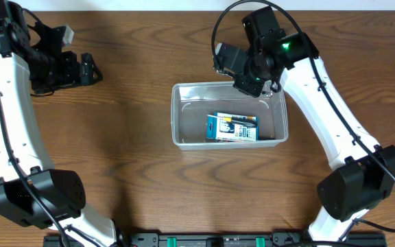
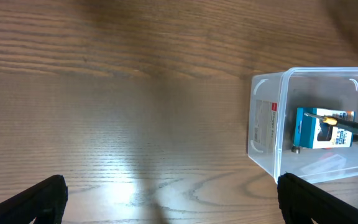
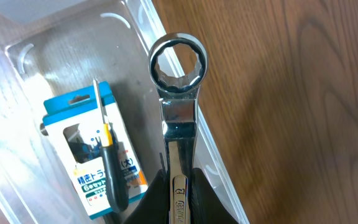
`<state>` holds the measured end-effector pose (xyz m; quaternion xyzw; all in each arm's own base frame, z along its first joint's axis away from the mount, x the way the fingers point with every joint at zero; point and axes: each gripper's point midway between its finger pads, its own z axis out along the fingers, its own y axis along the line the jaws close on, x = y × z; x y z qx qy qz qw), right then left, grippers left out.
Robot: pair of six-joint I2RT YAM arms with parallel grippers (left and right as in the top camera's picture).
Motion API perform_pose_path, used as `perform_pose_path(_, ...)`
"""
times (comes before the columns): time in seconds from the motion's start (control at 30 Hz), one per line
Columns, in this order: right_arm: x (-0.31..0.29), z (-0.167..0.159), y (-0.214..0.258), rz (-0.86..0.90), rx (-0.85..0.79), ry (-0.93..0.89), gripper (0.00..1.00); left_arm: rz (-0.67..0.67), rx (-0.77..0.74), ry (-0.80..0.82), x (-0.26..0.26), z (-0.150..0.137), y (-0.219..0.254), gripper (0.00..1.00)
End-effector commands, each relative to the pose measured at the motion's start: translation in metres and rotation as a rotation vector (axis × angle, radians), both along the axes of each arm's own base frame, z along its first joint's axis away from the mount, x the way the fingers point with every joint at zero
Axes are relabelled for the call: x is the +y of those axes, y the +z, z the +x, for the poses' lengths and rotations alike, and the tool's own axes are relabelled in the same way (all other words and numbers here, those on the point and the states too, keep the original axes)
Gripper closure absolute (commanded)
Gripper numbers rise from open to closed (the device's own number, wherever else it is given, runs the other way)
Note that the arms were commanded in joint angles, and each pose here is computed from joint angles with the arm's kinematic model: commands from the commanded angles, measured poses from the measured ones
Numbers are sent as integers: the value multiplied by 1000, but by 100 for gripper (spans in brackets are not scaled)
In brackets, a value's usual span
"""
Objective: Pack container
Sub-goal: 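Carry the wrench left over the clear container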
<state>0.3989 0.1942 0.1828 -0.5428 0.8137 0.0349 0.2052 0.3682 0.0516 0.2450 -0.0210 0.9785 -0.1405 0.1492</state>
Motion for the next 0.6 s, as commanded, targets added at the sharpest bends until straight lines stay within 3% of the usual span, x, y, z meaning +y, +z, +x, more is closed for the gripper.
perform_pose_path(0.0, 8, -5, 17, 38, -28, 36, 99, 3, 6, 16, 2, -1, 0, 2)
perform_pose_path(0.3, 8, -12, 5, 35, 9, 41, 99, 4, 5, 16, 2, -1, 0, 2)
perform_pose_path(0.57, 5, -18, -8, -27, -7, 200, 95, 4, 5, 16, 2, -1, 0, 2)
